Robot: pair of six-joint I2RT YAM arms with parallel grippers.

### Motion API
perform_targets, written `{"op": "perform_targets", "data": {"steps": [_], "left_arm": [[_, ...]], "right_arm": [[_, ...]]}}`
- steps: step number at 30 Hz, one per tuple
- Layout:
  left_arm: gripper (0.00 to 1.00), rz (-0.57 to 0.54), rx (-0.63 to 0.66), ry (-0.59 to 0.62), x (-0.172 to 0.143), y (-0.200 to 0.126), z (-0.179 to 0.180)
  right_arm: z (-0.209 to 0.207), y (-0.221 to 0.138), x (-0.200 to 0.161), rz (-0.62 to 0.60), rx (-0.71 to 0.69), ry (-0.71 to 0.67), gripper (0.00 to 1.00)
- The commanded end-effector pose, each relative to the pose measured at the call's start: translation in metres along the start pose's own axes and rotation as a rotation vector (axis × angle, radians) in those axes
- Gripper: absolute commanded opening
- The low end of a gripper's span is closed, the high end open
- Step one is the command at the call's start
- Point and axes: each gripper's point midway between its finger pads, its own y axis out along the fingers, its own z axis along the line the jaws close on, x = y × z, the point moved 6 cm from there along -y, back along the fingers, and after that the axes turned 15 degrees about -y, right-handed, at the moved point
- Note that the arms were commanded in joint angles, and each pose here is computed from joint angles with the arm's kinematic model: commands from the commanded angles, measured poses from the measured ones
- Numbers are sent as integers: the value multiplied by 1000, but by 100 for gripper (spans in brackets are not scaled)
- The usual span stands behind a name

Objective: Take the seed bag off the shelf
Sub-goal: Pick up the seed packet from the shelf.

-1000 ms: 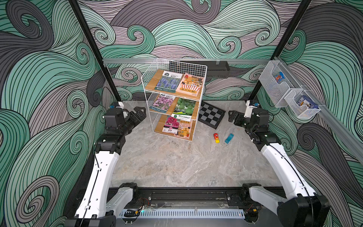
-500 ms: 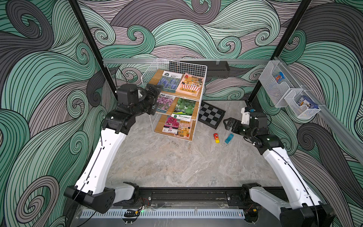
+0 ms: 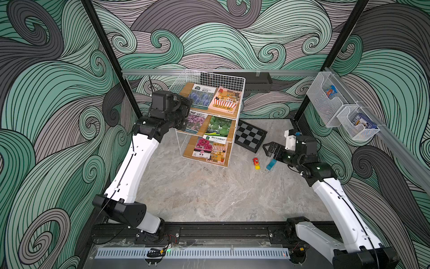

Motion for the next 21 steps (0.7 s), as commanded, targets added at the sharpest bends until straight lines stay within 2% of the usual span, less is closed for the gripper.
{"op": "perform_targets", "data": {"steps": [1, 10, 12, 14, 16, 19, 21], "left_arm": [[99, -23, 101, 23, 2, 1, 14], [72, -36, 165, 49, 2, -18, 24], [69, -35, 173, 61, 2, -21, 25], [67, -38, 168, 70, 2, -23, 25], [60, -45, 159, 80, 2, -24, 23], [58, -52, 131, 85, 3, -25, 18], [50, -53, 113, 95, 3, -26, 14]], "right_arm": [[2, -2, -8, 15, 19, 16, 99], [4, -6, -11, 10, 36, 23, 99], [4, -6, -11, 10, 36, 21, 99], [4, -6, -13, 10, 36, 22, 99], [4, -7, -14, 10, 39, 27, 99], [4, -8, -17, 12, 40, 36, 99], [4, -8, -19, 14, 44, 39, 99]]}}
